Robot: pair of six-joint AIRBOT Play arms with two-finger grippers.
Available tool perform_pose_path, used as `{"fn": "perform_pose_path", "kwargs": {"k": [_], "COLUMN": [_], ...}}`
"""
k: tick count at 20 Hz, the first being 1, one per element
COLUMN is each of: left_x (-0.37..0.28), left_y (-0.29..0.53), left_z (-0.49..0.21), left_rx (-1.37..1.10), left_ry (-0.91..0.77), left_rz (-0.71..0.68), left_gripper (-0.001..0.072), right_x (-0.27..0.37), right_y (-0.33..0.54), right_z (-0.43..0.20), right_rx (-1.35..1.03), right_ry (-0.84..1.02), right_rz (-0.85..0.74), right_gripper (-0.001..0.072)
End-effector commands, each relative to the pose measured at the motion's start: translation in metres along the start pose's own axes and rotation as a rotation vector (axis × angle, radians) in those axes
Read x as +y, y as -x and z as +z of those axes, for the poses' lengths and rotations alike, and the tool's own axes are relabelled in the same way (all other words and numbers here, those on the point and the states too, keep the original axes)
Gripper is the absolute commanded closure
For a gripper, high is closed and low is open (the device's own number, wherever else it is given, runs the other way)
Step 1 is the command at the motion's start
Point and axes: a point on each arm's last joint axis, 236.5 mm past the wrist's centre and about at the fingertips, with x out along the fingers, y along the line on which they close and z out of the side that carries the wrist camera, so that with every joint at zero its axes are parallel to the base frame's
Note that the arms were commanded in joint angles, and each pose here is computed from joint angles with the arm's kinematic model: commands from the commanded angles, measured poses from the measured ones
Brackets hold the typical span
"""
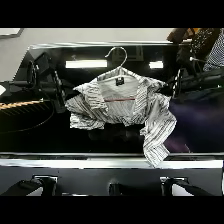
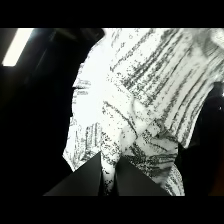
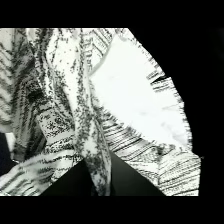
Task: Fold the clothes and pants, and hang the long-sleeved shirts on hangers.
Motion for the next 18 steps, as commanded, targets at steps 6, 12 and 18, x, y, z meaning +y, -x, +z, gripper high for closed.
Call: {"fn": "perform_pose_path", "kwargs": {"k": [6, 12, 18], "left_x": [0.03, 0.095, 0.102], "left_y": [0.002, 0.026, 0.042], "left_z": [0.008, -0.002, -0.003], "left_rx": [-0.042, -0.124, -0.182], "left_ry": [0.168, 0.525, 0.76], "left_rz": [0.126, 0.374, 0.394], "left_gripper": [0.016, 0.0028, 0.0031], "right_x": [0.029, 0.04, 0.026], "right_y": [0.065, 0.13, 0.261], "right_z": [-0.003, 0.0, -0.01], "right_rx": [0.197, 0.235, 0.015], "right_ry": [-0.081, -0.359, -0.844], "right_rz": [-0.167, -0.458, -1.119], "right_gripper": [0.068, 0.068, 0.0678]}}
